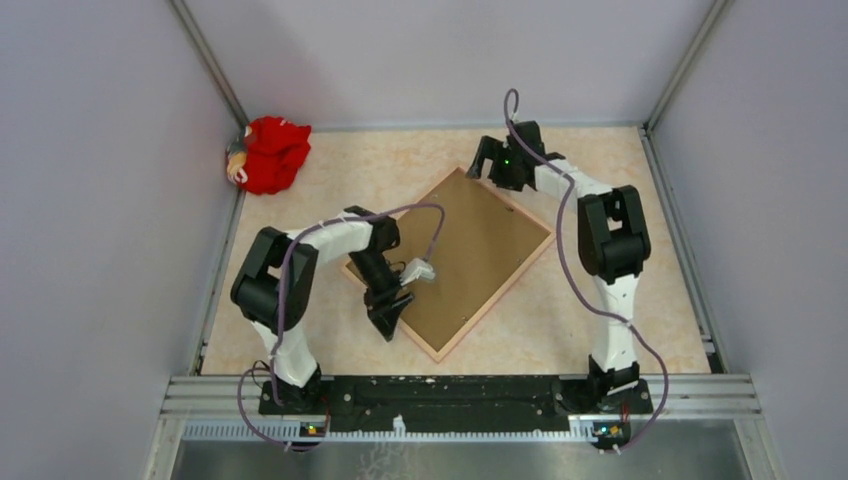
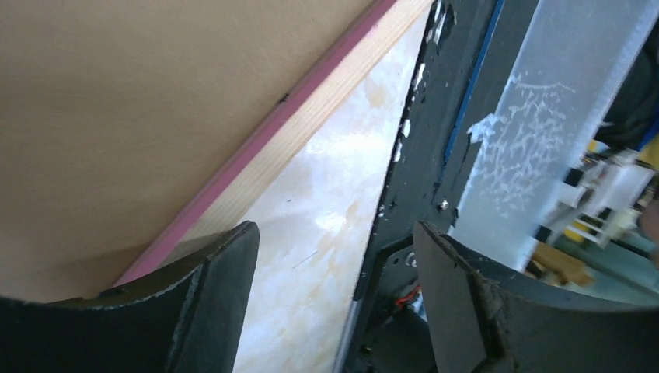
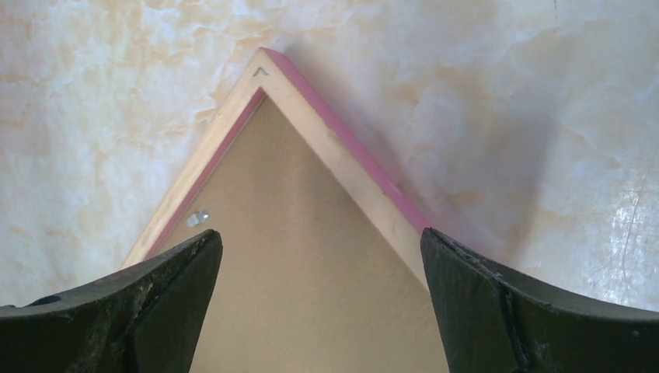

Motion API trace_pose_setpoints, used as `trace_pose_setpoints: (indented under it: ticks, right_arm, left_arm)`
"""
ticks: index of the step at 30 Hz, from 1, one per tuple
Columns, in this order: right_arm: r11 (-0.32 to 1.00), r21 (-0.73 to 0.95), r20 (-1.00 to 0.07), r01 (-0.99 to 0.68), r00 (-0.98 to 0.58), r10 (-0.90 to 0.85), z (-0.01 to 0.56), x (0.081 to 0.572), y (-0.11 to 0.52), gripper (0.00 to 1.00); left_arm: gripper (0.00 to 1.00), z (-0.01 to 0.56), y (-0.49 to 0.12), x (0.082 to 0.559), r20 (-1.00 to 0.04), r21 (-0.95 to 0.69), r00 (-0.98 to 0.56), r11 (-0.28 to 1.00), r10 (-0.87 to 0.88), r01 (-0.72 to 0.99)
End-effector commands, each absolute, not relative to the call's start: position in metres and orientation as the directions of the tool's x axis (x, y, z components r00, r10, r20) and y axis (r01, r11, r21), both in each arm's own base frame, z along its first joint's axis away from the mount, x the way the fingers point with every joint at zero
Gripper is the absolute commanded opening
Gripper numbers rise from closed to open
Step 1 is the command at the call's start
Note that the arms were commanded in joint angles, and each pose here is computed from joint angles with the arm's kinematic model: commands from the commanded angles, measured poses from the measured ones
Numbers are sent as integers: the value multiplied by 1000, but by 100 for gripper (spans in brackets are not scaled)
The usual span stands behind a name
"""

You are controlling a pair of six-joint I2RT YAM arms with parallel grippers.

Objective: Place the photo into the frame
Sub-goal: Adjust the photo frame at the center of the board.

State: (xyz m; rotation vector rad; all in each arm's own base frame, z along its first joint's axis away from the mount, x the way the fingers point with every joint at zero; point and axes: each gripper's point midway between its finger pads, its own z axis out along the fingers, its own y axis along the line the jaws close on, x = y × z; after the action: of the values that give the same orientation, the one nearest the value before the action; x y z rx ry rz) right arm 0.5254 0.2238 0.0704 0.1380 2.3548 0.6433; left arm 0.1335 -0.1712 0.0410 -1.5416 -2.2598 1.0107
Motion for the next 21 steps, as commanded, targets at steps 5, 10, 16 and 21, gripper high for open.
trace_pose_setpoints:
  ticks: [5, 10, 16, 21]
  right_arm:
    - [898, 440, -693, 3, -634, 341, 196, 501, 166, 99]
    - [894, 444, -648, 64, -666, 370, 179, 429, 145, 99]
    - [849, 525, -482, 61, -800, 356, 120, 321, 149, 99]
    - [778, 624, -376, 66, -848, 373, 102, 266, 160, 99]
  left_arm:
    - [82, 122, -172, 246, -565, -433, -374, 121, 735, 893]
    - [68, 120, -122, 347, -573, -372, -546, 399, 612, 838]
    - [46, 76, -55, 419, -482, -446, -778, 651, 404, 614]
    - [44, 55, -60, 405, -451, -532, -812, 619, 371, 578]
